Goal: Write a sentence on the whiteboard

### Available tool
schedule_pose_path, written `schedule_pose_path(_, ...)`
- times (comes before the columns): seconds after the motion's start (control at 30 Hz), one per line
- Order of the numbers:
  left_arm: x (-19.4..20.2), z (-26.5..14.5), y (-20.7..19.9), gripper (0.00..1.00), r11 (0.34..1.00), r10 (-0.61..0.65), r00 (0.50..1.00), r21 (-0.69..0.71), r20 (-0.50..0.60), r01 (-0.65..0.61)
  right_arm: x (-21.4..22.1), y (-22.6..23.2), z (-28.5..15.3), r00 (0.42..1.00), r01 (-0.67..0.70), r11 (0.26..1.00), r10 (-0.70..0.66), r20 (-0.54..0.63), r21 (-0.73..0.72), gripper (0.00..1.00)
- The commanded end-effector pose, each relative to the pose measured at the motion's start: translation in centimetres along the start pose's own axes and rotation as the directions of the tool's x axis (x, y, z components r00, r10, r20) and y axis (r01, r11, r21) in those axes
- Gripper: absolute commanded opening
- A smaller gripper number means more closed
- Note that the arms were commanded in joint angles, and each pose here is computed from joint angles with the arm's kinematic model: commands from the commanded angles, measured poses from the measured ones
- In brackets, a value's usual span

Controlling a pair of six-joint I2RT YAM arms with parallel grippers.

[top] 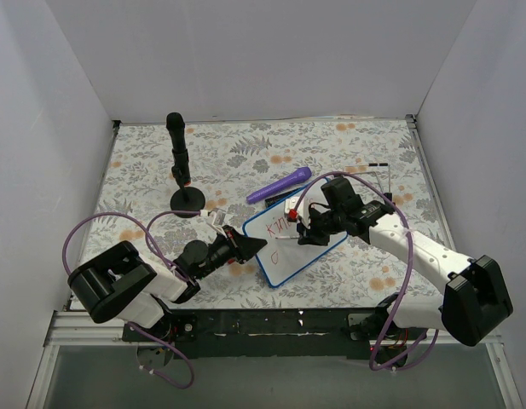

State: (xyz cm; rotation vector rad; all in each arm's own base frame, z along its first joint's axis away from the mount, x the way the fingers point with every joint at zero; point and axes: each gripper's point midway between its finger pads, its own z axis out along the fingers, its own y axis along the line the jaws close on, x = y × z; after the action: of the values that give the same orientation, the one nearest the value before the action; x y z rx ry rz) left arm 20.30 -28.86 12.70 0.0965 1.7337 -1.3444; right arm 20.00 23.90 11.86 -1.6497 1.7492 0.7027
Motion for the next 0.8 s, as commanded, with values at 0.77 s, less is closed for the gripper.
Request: schedule_pose_path(0.77,-0.7,0.3,-0.9,0.00,0.999,0.039,0.999,0.032,0.018,-0.040,4.6,3.9,1.0,0.993,-0.001,0.990,-0.016,-0.120,-0.144,0.01)
